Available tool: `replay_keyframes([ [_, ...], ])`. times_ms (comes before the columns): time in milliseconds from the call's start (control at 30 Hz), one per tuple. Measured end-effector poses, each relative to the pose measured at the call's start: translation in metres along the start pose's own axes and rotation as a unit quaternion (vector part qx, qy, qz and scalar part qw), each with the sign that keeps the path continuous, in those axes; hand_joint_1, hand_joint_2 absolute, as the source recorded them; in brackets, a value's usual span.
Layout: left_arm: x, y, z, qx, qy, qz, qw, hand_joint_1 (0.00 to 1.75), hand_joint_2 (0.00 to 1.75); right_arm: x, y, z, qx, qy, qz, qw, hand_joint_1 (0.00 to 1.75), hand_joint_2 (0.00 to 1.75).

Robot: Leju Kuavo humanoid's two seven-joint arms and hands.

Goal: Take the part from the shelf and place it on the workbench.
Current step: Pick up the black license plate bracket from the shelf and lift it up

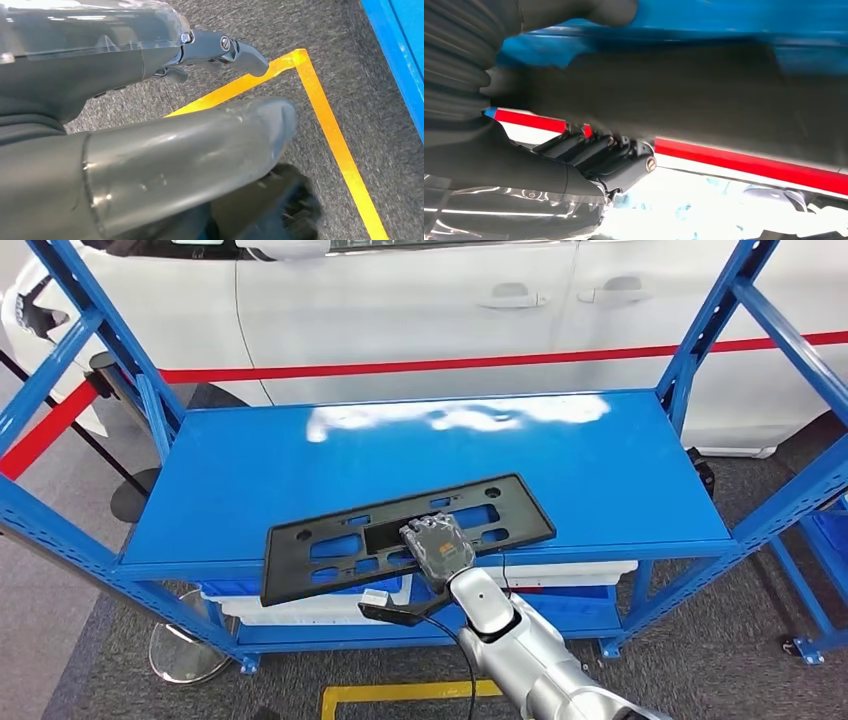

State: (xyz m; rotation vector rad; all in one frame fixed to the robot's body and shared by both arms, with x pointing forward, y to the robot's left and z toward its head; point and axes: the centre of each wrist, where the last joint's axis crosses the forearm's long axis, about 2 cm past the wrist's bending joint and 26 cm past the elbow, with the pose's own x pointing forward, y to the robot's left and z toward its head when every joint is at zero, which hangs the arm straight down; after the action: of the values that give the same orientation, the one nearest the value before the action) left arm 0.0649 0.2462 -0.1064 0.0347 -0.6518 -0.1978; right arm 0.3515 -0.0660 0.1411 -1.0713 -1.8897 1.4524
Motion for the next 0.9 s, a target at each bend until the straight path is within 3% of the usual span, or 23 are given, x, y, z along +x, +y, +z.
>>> replay_keyframes([
  [900,0.0,-0.001,0.0,0.0,-0.003,-0.007,1.0,0.0,0.0,-0.02,0.001,0.008,-0.028,0.024,-0.043,0.998,1.75,1.75],
])
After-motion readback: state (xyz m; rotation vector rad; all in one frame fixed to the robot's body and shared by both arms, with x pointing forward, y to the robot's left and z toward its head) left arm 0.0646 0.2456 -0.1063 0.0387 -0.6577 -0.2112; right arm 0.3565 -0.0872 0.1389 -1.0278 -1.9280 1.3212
